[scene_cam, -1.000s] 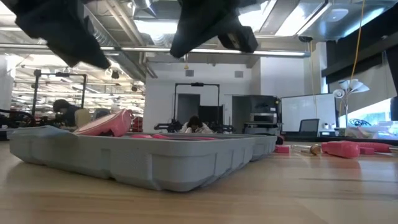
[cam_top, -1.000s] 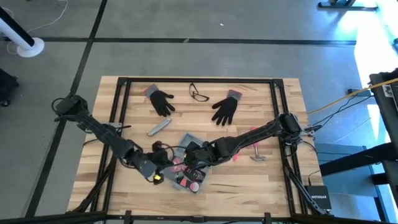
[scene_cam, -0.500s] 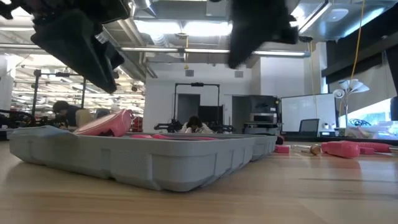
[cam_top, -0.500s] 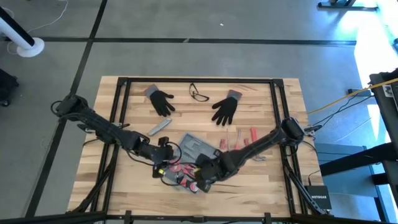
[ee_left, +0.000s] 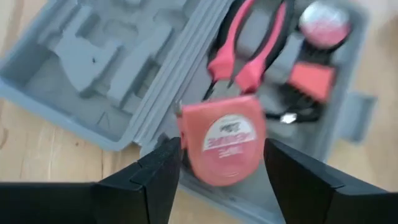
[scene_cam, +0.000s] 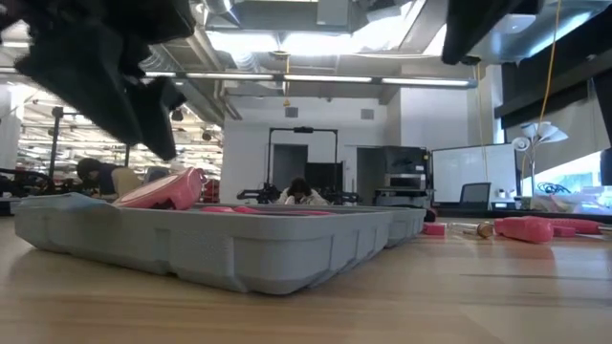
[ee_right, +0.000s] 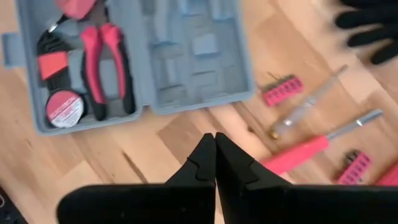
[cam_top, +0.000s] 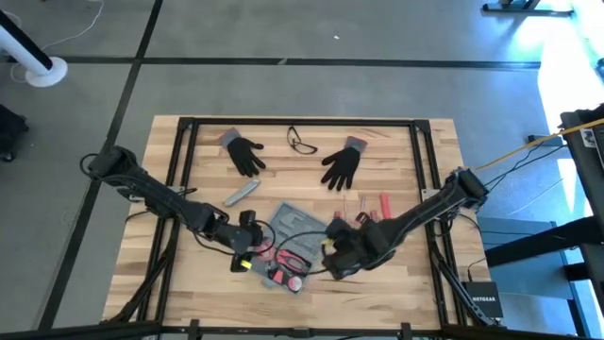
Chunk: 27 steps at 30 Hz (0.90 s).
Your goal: Prefit tool cases
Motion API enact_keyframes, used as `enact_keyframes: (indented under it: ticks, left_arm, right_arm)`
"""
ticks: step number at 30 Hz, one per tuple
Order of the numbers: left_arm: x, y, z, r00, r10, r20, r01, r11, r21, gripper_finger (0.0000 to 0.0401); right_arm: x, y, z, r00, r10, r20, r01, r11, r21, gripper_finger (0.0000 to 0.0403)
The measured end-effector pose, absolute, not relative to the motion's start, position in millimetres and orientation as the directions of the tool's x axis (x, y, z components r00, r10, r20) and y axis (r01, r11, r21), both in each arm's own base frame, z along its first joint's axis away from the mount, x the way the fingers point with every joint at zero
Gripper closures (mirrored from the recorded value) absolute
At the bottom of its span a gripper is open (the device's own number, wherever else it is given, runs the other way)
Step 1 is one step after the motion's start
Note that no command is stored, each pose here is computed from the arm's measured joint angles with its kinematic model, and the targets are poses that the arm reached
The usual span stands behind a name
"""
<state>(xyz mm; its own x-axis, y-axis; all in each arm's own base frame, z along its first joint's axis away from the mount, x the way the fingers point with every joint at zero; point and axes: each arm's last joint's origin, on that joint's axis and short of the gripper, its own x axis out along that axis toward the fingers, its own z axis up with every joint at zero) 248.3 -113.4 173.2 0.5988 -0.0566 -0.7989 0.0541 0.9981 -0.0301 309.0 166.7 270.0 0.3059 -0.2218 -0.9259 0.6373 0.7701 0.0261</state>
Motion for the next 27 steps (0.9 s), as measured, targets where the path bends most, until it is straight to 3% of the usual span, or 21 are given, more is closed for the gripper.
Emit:
enact_keyframes:
  ticks: [7,27]
  left_arm:
    - [255,-116,162,0.577,-0.033,-0.816,0.032,0.999,-0.018,0.0180]
    - [267,-120,142,0.592,0.015,-0.806,-0.016,1.000,0.006,0.0183]
  right_arm:
    - [285,154,272,0.389,-0.169,-0.905,0.686,0.709,0.162,0.0403]
    - [284,151,269,0.385,-0.183,-0.905,0.669,0.730,0.137,0.0403]
